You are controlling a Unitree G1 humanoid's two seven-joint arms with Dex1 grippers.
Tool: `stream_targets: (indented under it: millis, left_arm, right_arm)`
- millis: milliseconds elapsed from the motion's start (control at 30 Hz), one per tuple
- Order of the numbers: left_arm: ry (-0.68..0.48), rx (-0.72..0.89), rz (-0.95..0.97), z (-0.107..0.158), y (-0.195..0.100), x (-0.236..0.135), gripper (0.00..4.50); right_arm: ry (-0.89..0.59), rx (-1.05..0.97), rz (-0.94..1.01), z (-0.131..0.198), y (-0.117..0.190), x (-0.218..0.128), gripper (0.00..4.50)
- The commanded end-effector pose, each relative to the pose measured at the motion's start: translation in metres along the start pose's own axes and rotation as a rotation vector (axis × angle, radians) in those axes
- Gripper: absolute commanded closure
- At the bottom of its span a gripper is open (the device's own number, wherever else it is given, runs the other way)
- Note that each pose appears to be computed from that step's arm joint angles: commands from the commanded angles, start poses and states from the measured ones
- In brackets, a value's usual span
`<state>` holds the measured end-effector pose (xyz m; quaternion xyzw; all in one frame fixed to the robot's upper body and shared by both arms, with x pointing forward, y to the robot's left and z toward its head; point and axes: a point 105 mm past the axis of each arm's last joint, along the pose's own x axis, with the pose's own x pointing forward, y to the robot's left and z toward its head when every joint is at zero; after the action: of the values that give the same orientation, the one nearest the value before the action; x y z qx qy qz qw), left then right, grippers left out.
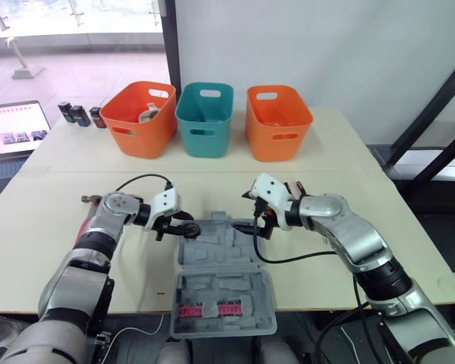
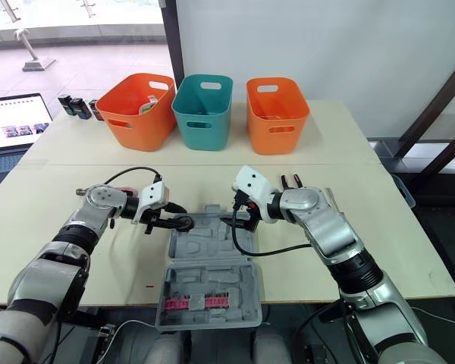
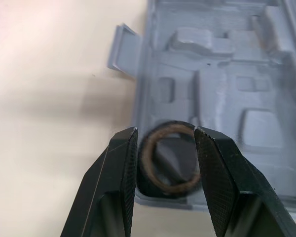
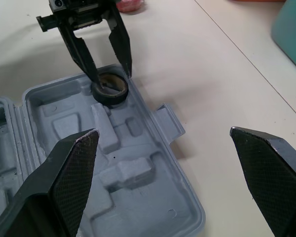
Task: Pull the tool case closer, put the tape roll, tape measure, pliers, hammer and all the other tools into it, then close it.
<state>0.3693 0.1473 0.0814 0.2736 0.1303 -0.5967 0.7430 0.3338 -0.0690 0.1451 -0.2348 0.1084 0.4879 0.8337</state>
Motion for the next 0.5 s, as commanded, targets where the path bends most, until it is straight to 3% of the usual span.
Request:
stream_targets:
  millis: [33, 500]
  left_arm:
    - [-0.031, 0.014, 0.034, 0.006, 0.005, -0.003, 2.61]
    - [0.059, 0.054, 0.011, -0.017, -0.011, 0.008, 2.61]
  right_arm:
    - [-0.029, -0.026, -0.012, 0.009, -0.002, -0.005, 0.00]
    - [-0.032, -0.025, -0.017, 0.010, -0.003, -0.007, 0.00]
